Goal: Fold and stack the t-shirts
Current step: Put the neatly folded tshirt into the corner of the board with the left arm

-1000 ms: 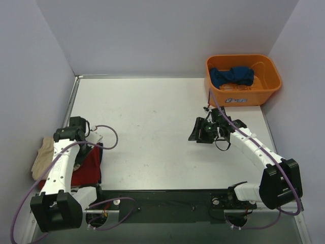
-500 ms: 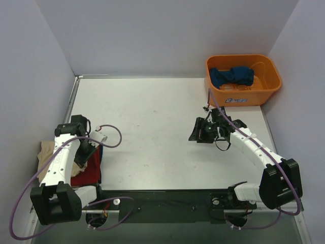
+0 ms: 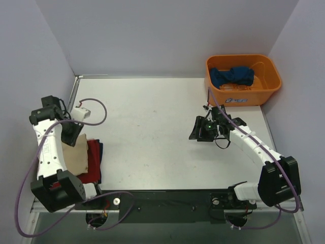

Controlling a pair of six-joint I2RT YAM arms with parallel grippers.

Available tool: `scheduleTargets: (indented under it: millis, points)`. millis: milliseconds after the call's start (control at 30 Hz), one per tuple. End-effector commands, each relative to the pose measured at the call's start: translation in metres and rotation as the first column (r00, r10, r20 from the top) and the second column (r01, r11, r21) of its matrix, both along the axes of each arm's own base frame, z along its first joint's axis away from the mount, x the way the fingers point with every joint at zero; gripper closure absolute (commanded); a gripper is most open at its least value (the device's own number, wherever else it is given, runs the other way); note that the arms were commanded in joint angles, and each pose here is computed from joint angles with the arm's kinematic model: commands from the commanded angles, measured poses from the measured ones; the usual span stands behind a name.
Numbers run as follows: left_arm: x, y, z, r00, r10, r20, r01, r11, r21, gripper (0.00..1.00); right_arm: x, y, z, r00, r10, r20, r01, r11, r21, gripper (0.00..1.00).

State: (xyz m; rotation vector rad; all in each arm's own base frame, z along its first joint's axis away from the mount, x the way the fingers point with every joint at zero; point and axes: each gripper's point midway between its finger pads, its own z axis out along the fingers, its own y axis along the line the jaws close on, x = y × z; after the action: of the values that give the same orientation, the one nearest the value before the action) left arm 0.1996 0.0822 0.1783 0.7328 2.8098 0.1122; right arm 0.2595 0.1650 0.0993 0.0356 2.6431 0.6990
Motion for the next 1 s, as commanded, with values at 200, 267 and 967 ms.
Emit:
scheduleTargets:
  millis: [200, 267, 967]
  points:
    - [0.025, 0.128, -0.038, 0.920, 0.382, 0.083, -0.391, 0.891, 0.231, 1.00, 0.013, 0.000, 0.009, 1.000, 0.022, 0.007, -0.021, 1.000, -0.014, 0.55]
    - [0.032, 0.144, -0.035, 0.911, 0.386, 0.143, -0.412, 0.865, 0.287, 1.00, 0.015, 0.000, 0.009, 1.000, 0.023, 0.000, -0.023, 1.000, -0.017, 0.55]
    - [0.051, 0.207, -0.070, 0.905, 0.365, 0.217, -0.425, 0.772, 0.474, 1.00, 0.024, -0.007, 0.020, 1.000, 0.006, 0.026, -0.005, 0.999, -0.043, 0.55]
